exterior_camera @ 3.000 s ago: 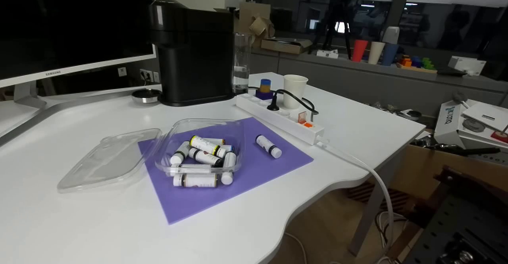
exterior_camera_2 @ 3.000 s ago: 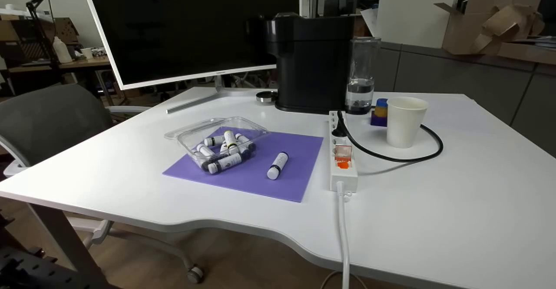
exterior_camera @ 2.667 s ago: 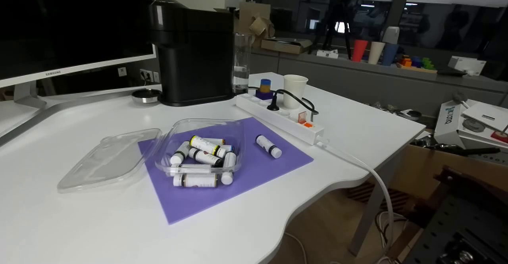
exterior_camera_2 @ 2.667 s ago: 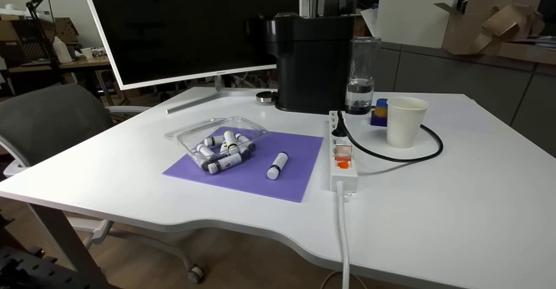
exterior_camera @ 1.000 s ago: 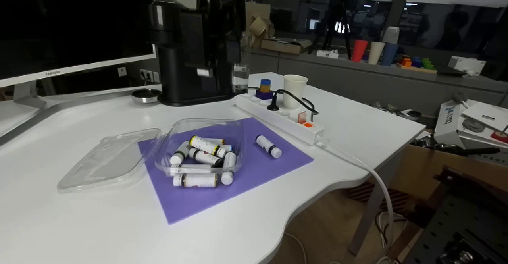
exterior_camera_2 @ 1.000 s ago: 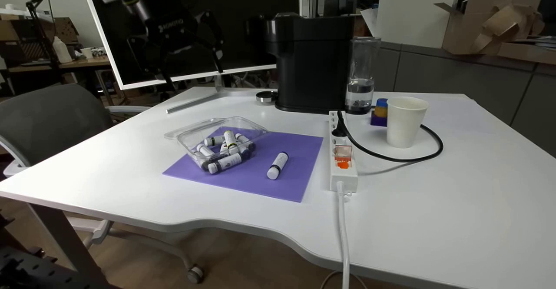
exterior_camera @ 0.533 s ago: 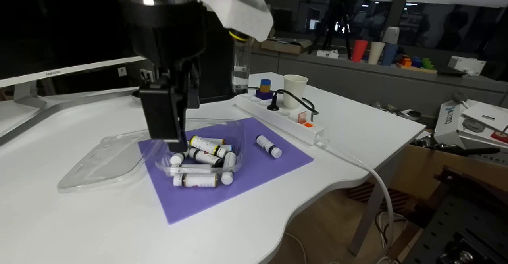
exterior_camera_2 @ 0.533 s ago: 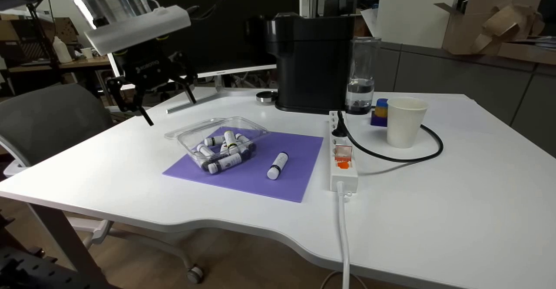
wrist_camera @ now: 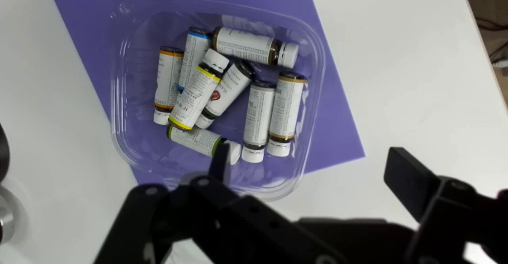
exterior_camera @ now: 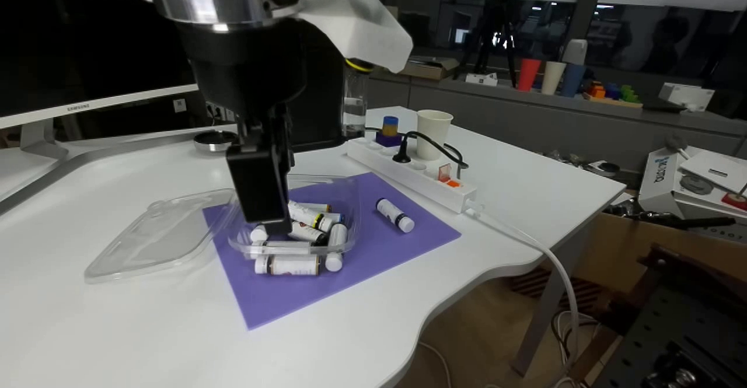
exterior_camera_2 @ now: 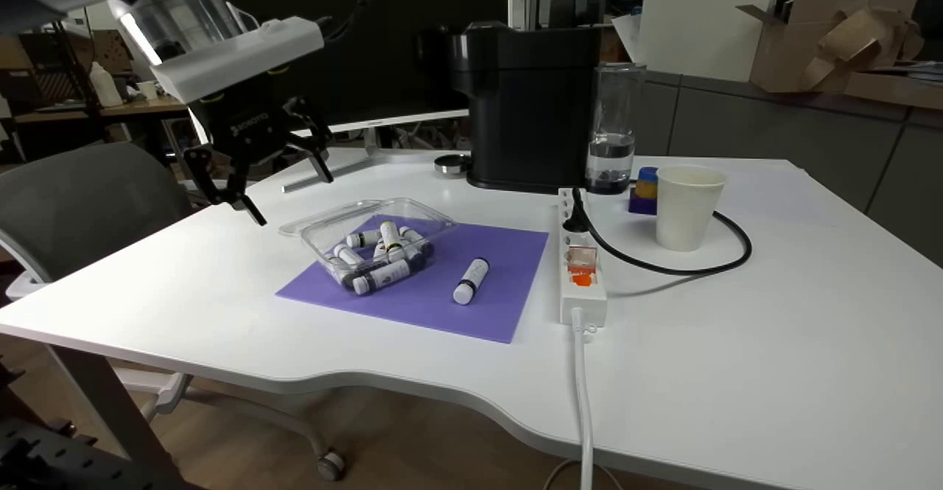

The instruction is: Close the plastic box on the table

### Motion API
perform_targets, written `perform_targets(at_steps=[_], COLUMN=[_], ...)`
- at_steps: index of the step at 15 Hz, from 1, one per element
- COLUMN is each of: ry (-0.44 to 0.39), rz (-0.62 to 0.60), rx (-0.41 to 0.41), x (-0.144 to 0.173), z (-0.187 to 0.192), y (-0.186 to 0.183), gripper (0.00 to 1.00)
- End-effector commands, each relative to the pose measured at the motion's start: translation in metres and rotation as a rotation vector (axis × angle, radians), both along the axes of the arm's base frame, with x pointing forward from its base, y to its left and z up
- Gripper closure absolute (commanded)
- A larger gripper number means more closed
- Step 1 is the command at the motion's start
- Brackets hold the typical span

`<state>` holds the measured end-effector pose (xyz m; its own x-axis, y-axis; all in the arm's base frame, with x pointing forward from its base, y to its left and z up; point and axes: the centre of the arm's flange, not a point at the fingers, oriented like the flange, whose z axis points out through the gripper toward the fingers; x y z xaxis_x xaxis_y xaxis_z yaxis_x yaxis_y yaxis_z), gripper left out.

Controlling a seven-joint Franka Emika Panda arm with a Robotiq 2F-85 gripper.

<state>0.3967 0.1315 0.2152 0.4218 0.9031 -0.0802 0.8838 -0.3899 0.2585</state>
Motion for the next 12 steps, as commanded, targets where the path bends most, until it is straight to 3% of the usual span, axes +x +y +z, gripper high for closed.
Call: perform_targets(at_steps=[1, 6, 12], ry=[-0.02, -0.092, -0.203], rz=[0.111, 0.249, 0.28], rx=[-0.061, -0.085, -0.075], x=[-0.001, -0.001, 0.018], z=[-0.029, -0.055, -0.084], y=[0.012, 0.037, 0.059], gripper=[0.0, 0.0, 0.0])
